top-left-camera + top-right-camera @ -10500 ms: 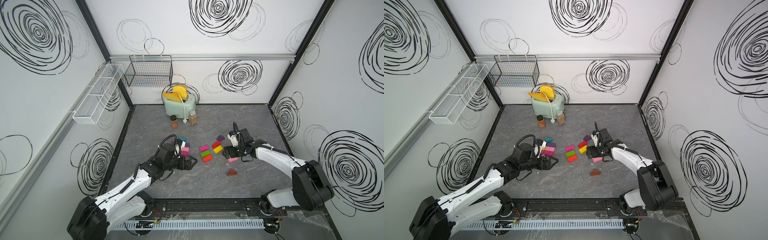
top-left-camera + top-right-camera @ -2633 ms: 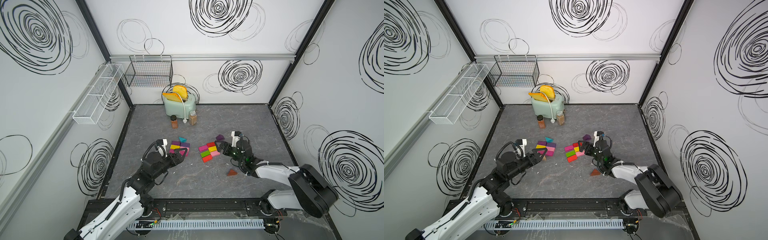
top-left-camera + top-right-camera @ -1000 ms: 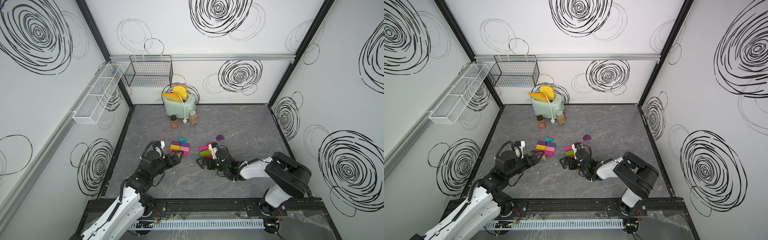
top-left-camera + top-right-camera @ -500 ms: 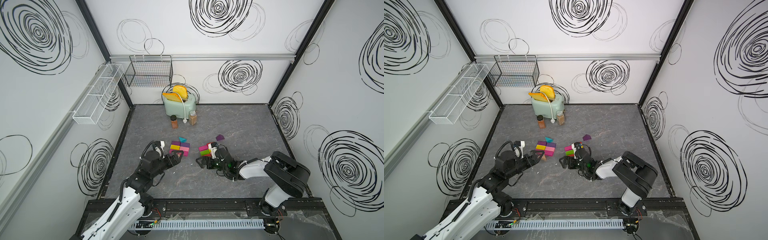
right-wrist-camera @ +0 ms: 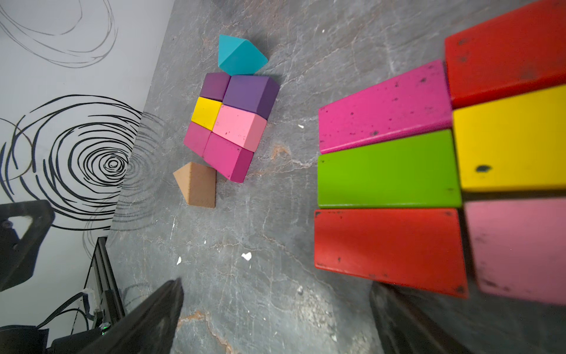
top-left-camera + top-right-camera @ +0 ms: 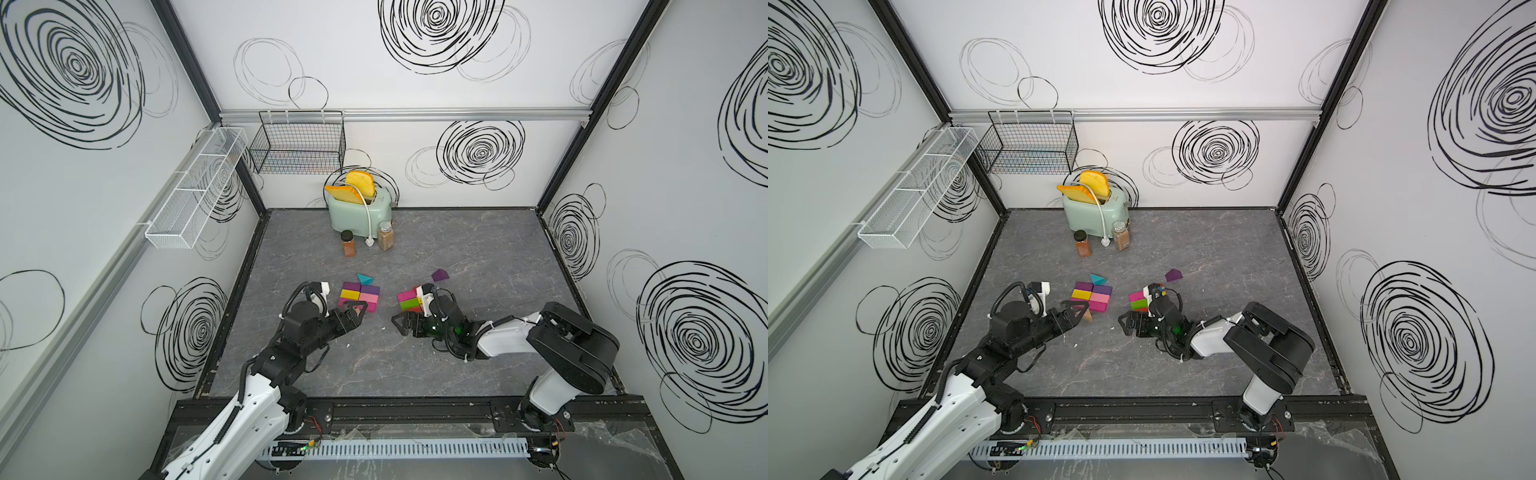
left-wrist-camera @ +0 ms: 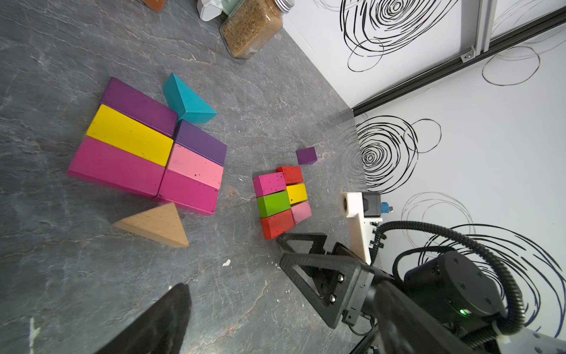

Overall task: Assemble a piece of candy with building blocks
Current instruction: Assemble the building block at the center of the board.

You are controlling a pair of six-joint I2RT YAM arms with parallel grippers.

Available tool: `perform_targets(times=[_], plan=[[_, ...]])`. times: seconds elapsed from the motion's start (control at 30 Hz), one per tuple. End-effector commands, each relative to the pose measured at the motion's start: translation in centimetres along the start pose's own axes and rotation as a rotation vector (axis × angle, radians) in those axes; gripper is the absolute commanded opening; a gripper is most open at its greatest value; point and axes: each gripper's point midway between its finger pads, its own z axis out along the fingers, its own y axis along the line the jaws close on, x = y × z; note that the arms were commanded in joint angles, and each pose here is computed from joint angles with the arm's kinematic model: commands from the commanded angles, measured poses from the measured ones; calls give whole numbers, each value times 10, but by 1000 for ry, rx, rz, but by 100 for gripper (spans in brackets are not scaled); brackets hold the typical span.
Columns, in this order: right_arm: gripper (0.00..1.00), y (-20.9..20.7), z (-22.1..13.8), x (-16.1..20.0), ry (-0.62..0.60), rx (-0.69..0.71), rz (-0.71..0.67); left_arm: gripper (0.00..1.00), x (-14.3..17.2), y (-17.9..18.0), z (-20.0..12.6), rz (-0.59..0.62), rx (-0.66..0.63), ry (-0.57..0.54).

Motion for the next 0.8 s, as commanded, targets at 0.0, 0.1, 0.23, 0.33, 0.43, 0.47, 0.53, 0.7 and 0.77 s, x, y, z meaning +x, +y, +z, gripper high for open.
perform_targets(times=[0.0,0.1,0.23,0.33,0.43,0.47,0.53,0.7,0.77], plan=[[99,-28,1,12,39,105,28,98,-7,-6,-1,21,28,-27],[99,-24,1,13,43,96,19,98,-6,-6,-1,22,28,-25],[99,-14,1,8,39,81,-14,98,-7,-6,-1,22,27,-25],[99,-5,0,2,34,76,-40,98,-7,-7,-1,21,31,-26],[99,0,-2,-1,28,73,-44,98,-8,-8,-1,22,33,-27],[99,0,-3,-1,27,76,-41,98,-8,-9,-1,22,35,-27],[99,0,-7,1,31,79,-31,98,-8,-9,-1,24,32,-27],[99,11,-28,7,35,60,-39,98,-9,-9,-1,28,33,-27],[99,21,-43,4,14,44,-64,98,-9,-10,0,31,34,-28]])
